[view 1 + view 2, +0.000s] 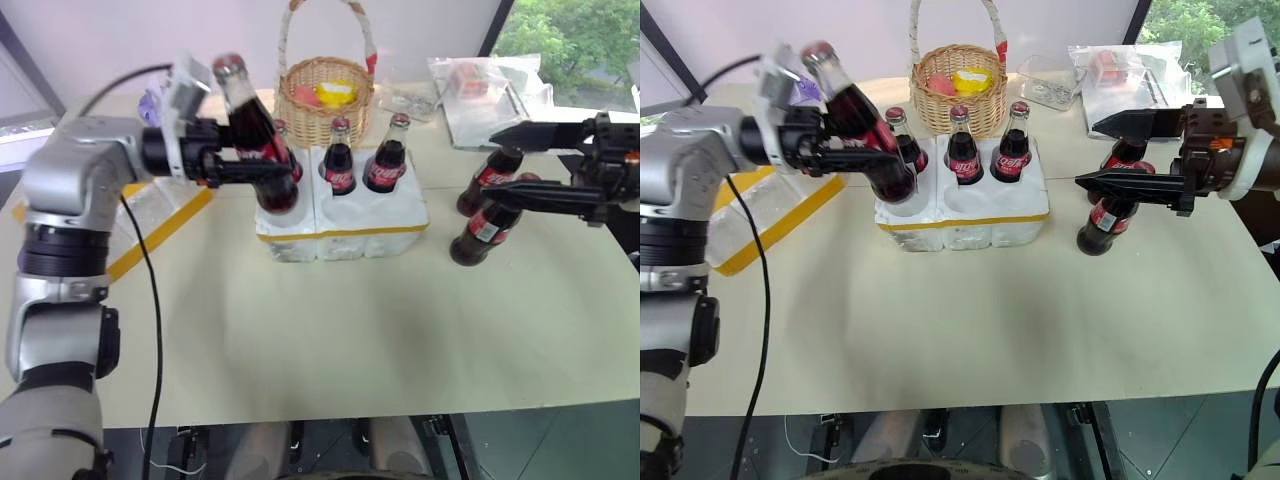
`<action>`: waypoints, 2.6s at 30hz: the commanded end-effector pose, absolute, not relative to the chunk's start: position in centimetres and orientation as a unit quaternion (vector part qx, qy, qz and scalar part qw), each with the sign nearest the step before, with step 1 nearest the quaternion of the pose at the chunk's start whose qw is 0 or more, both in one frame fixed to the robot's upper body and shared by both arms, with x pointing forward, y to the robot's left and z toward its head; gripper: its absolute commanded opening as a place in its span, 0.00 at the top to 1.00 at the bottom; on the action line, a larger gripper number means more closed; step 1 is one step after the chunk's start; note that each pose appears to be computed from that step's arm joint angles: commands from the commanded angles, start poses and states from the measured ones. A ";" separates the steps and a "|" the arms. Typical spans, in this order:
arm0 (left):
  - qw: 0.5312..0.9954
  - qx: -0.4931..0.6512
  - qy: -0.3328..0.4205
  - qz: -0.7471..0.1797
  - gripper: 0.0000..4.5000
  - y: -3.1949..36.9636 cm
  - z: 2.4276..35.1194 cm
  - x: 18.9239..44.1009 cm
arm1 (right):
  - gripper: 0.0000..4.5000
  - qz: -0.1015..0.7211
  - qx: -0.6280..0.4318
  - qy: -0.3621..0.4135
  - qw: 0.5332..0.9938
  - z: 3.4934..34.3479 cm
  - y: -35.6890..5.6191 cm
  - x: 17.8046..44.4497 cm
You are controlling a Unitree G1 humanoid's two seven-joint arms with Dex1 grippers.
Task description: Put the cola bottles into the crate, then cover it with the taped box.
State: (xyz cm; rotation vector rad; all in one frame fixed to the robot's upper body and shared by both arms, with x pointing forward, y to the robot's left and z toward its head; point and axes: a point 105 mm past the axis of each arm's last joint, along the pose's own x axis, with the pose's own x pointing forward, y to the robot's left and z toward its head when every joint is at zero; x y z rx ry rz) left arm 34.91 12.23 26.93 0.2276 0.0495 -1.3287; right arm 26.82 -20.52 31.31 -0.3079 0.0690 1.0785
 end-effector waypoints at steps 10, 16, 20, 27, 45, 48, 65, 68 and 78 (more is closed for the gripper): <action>0.783 0.162 0.002 -0.601 0.38 10.7 23.9 36.1 | 0.00 0.486 -0.133 0.003 0.864 31.3 -20.4 26.3; 0.801 0.172 0.028 -0.573 0.38 10.7 20.2 37.0 | 0.00 0.473 -0.129 0.001 0.872 31.0 -20.5 27.0; 0.817 0.163 0.031 -0.553 0.15 11.1 19.7 37.6 | 0.00 0.466 -0.127 -0.004 0.876 31.0 -20.8 27.4; 0.823 0.132 -0.005 -0.553 0.03 13.4 23.7 36.0 | 0.00 0.450 -0.138 -0.003 0.883 30.5 -21.8 27.4; 0.778 0.129 0.066 -0.612 0.03 18.3 27.2 26.0 | 0.00 0.317 -0.059 0.079 0.943 24.5 -25.9 21.1; 0.770 0.138 0.070 -0.619 0.03 17.7 26.7 25.8 | 0.00 0.268 -0.039 0.085 0.959 21.7 -26.5 21.8; 0.769 0.146 0.072 -0.618 0.03 16.5 25.0 25.3 | 0.00 0.125 0.032 0.049 0.990 16.7 -29.1 28.9; 0.772 0.144 0.070 -0.615 0.03 16.5 25.1 25.4 | 0.00 0.126 0.036 0.048 0.990 16.5 -28.9 29.8; 0.774 0.138 0.064 -0.615 0.03 16.1 24.9 25.6 | 0.00 0.140 0.055 0.045 0.988 15.0 -27.6 33.0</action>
